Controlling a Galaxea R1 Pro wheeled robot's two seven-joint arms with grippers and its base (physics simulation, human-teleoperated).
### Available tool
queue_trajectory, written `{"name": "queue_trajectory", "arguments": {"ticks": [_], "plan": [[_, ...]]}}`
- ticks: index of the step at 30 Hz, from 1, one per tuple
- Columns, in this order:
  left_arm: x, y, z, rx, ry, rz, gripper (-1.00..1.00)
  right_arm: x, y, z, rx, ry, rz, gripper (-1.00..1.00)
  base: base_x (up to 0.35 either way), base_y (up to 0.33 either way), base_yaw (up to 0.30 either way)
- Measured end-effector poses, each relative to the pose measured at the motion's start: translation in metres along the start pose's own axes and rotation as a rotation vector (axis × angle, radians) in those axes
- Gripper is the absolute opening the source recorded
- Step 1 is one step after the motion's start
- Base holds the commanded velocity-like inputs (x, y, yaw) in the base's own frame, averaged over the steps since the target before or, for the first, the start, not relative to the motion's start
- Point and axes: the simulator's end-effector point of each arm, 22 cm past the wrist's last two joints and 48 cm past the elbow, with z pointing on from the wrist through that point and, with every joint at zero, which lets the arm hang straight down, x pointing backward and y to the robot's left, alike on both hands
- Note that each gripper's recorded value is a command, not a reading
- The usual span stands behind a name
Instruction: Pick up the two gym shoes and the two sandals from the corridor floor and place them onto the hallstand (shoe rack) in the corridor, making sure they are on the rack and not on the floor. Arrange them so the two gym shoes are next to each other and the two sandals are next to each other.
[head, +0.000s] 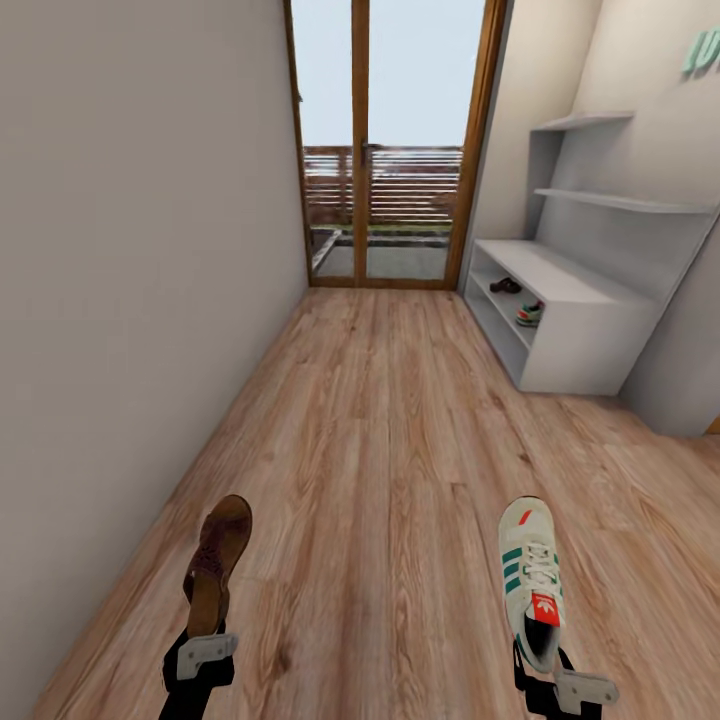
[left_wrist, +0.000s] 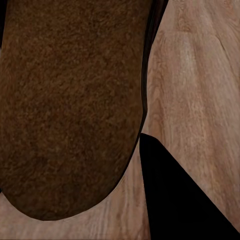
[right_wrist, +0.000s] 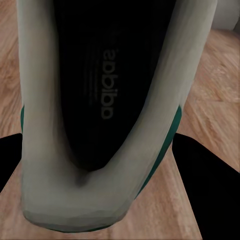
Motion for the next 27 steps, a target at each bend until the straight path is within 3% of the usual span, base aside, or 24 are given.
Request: {"name": "queue_trajectory", "arguments": {"ticks": [27], "plan": [[0.0001,-0.0001,0.0,0.0,0.0,0.0,-1.0,0.0001,0.0,0.0,0.0,0.0,0.0,-1.0,0.339,-0.001,0.0]]}}
